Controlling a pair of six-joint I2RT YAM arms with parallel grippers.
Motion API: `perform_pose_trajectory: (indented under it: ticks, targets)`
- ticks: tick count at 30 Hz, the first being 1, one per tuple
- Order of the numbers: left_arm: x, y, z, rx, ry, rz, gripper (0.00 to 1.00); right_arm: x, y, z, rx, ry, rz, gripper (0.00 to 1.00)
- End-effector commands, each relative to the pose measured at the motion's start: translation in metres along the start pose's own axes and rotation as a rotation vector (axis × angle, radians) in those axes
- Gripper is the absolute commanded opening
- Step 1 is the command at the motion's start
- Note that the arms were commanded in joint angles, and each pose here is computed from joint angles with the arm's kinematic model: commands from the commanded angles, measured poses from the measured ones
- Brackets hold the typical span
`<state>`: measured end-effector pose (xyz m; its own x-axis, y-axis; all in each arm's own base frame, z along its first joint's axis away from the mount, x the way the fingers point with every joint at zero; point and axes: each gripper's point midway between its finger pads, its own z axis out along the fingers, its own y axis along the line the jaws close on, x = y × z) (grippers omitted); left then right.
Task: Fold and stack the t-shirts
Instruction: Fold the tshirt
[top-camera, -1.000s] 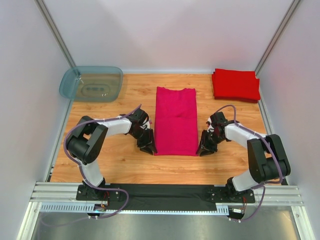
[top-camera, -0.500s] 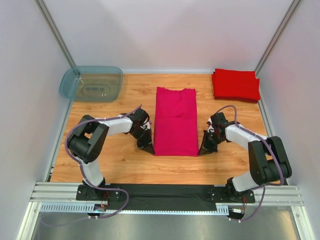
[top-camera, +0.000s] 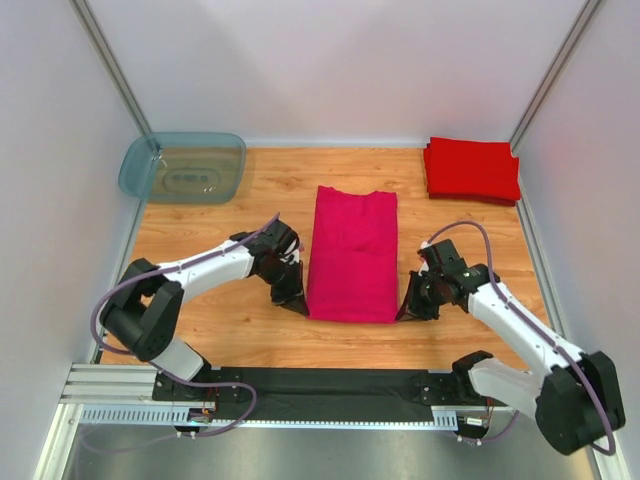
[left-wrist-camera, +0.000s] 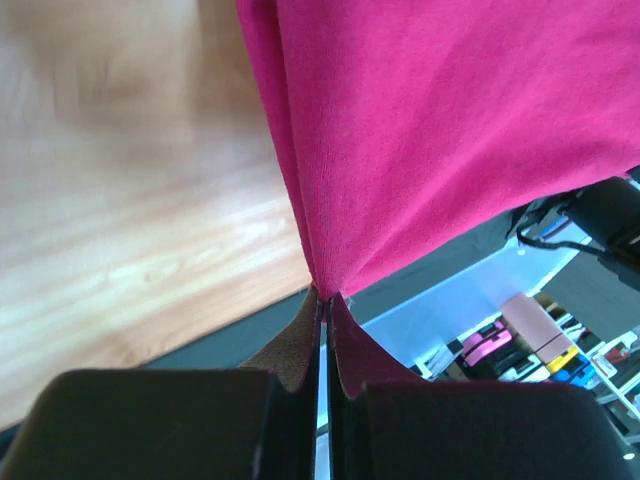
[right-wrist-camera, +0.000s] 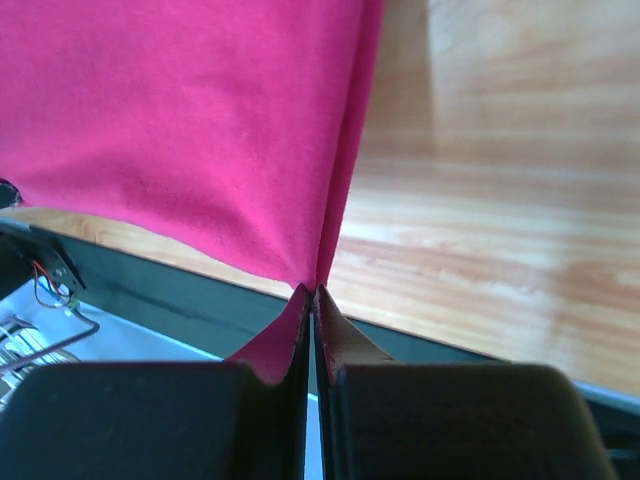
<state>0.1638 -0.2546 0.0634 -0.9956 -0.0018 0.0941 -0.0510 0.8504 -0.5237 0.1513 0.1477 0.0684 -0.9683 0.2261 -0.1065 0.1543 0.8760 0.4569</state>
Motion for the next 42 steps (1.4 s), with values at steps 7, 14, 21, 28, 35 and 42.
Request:
perform_pose_trajectory:
  ticks: [7,14,21,28,35,42]
  targets:
    - [0.027,-0.007,-0.045,-0.014,-0.071,-0.045,0.0,0.019,0.003,-0.036,0.025,-0.1,0.063,0.0]
    - [-0.004,-0.024,-0.059,-0.063,-0.103,-0.004,0.0,-0.014,0.019,-0.054,0.068,-0.175,-0.01,0.0]
    - [-0.065,-0.04,-0.082,-0.025,-0.18,-0.027,0.0,-0.078,0.048,-0.065,0.112,-0.23,-0.059,0.0]
    - [-0.144,-0.084,-0.105,0.099,-0.262,0.019,0.0,-0.166,0.073,-0.079,0.117,-0.296,-0.079,0.0]
    - [-0.233,-0.096,-0.107,0.175,-0.341,-0.048,0.0,-0.236,0.082,-0.069,0.1,-0.331,-0.074,0.0]
    - [-0.306,-0.103,-0.084,0.348,-0.382,-0.043,0.0,-0.289,0.082,-0.041,0.094,-0.328,-0.072,0.0]
